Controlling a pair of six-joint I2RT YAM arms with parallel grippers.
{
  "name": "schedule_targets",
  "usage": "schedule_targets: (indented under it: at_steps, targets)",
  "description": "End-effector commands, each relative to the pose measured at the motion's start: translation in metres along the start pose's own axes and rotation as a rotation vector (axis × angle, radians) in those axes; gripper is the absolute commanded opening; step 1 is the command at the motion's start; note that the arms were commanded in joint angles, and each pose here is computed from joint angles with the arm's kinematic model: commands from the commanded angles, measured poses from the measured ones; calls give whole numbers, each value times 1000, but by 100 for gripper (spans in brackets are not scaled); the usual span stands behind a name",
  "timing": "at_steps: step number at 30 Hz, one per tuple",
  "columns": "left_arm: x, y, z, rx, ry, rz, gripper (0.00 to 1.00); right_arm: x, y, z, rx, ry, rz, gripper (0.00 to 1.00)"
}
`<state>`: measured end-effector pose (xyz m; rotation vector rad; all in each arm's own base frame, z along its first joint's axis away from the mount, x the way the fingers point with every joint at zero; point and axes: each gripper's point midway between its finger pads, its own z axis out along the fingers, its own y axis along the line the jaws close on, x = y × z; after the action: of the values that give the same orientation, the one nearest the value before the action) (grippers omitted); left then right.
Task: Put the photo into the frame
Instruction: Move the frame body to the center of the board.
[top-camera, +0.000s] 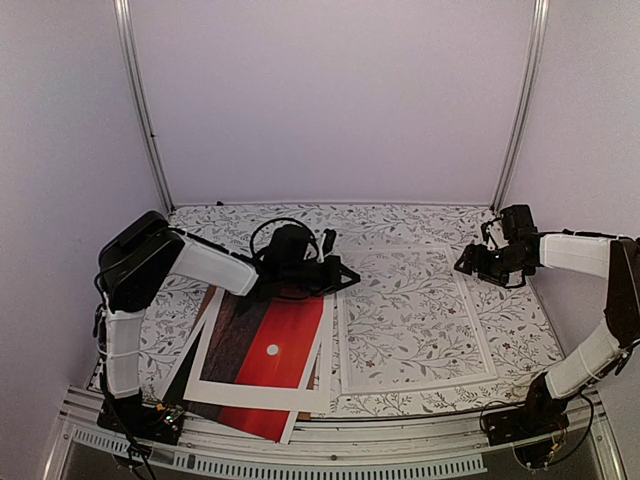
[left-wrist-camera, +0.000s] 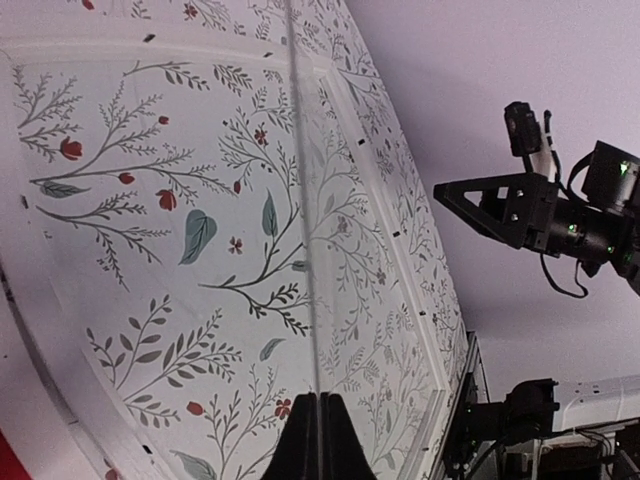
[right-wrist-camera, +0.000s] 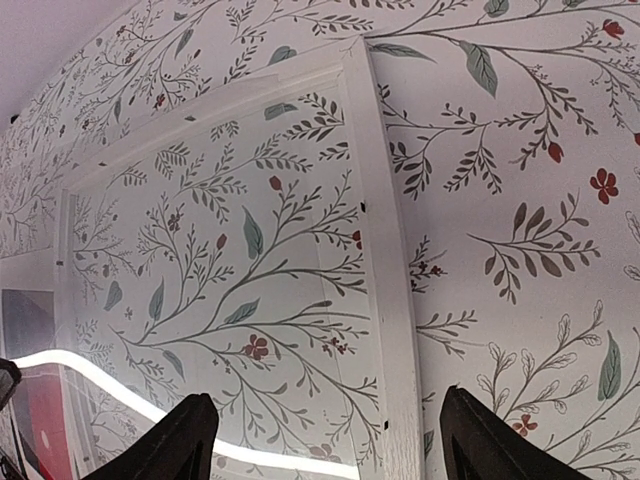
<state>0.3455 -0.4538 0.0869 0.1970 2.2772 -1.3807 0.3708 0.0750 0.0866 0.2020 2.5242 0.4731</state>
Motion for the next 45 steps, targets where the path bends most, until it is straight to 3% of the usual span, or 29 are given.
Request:
schedule_targets:
  at_steps: [1,12,22,31,45]
  targets:
    - [-10,-40,-18,87,-21,28,0,-6,-1,-6,14,-24,1,80]
    - [-28,-95,-34,319,-4,-106,0,-34,6,-37,51,-87,-7,80]
    - [-49,-147,-47,459,-1,-114,0,-42,-10,-45,93,-90,34,81]
    - [-62,-163,-69,425,-46,-50,0,-11,-21,-25,91,-18,61,79]
    - [-98,-174,-127,369,-177,75,0,47,-28,8,20,113,124,64]
